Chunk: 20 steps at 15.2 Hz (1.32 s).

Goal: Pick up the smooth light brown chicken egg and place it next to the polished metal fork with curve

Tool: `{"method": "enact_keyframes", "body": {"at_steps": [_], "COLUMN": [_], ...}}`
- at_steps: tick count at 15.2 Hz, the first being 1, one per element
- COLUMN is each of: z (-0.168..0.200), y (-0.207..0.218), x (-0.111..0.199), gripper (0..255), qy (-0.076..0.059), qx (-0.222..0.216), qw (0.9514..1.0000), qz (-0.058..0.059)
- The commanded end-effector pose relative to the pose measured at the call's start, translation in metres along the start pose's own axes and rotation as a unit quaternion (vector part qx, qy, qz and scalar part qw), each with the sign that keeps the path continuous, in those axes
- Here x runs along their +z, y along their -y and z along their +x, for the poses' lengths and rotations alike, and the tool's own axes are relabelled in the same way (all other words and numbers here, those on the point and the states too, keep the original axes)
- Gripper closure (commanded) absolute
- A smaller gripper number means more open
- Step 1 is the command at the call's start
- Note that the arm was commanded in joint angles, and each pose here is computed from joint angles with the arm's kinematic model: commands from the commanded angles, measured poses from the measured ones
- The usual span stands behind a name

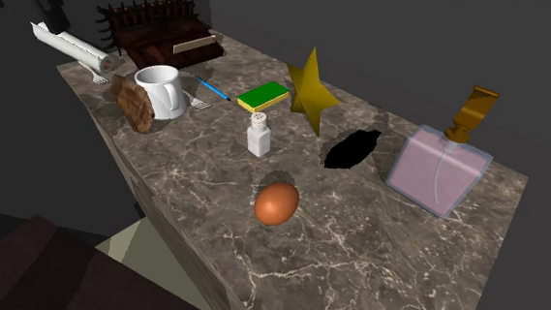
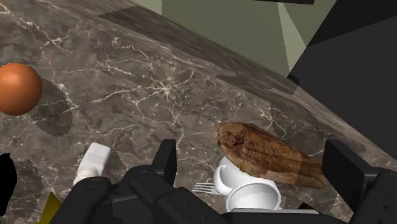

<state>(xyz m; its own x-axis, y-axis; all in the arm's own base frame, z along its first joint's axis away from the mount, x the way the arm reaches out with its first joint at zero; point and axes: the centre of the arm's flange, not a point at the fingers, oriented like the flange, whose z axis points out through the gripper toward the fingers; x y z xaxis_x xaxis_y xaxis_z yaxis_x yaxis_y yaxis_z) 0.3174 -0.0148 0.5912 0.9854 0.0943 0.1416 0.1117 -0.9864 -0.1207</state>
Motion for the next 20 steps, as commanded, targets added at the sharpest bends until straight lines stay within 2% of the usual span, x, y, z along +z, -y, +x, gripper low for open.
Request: {"method": "enact_keyframes", "body": {"at_steps": [1,20], "z": [0.000,0.032], "y": [0.000,-0.226], "x": [0.000,0.121], "gripper": [0,0], "qy": [0.000,0.026], "qx": [0.000,0.062], "qw": [1.0000,0.9974], "qz": [0.000,0.025]}}
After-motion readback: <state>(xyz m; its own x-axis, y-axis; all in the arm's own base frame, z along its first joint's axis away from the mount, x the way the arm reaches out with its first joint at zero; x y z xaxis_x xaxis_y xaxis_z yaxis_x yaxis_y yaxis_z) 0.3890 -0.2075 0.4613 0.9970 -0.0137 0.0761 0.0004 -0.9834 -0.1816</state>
